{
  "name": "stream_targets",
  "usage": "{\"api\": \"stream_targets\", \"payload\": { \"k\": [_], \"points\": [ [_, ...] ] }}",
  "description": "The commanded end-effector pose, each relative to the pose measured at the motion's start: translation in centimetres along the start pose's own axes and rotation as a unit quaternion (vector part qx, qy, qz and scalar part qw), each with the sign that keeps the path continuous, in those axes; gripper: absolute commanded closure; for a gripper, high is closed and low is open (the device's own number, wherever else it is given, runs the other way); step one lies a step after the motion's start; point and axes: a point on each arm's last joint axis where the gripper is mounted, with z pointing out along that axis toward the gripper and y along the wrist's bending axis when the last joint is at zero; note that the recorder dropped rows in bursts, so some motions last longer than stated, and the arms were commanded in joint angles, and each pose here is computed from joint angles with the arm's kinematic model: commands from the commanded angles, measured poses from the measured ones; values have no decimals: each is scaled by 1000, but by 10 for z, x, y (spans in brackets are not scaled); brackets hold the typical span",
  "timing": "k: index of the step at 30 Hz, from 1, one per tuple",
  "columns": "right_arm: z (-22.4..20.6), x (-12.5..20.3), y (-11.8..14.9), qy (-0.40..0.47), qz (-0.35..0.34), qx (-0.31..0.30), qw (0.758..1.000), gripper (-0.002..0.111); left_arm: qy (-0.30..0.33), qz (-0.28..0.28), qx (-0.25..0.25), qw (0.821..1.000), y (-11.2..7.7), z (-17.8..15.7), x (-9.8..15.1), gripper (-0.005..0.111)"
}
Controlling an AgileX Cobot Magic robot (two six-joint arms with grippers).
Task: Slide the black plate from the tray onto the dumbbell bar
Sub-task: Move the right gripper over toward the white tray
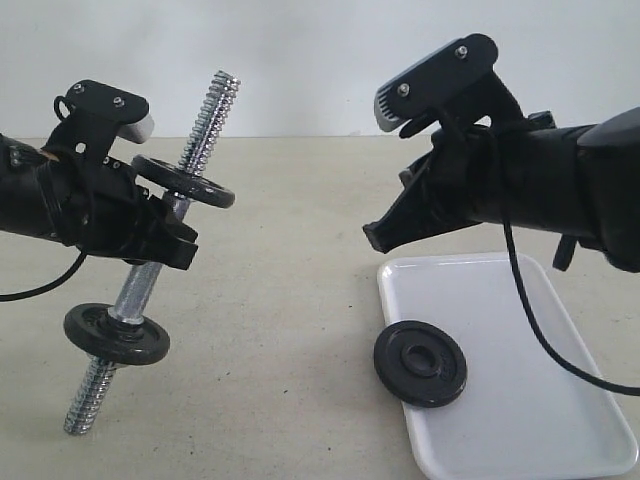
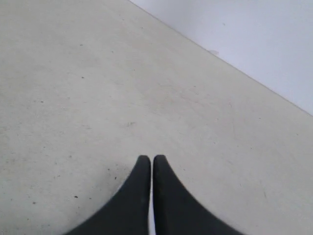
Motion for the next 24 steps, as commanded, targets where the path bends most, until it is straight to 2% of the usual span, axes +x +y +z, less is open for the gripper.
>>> {"api": "stream_targets", "payload": {
  "k": [1,2,10,15,24],
  "points": [
    [-2,7,-1,29,-4,7,1000,109,-91,-16,-39,995,5,-21,-27,102],
    [-2,7,-2,30,-32,10,999,109,-91,-16,-39,995,5,-21,-27,102],
    [-2,15,-6,51,-38,37,997,109,-91,-16,-39,995,5,-21,-27,102],
    [-3,17,-11,64,-70,62,994,109,-89,-16,-38,995,5,-21,-26,102],
    [-2,12,3,32,-74,-12,997,109,-85,-15,-34,996,4,-21,-26,102]
  ]
}}
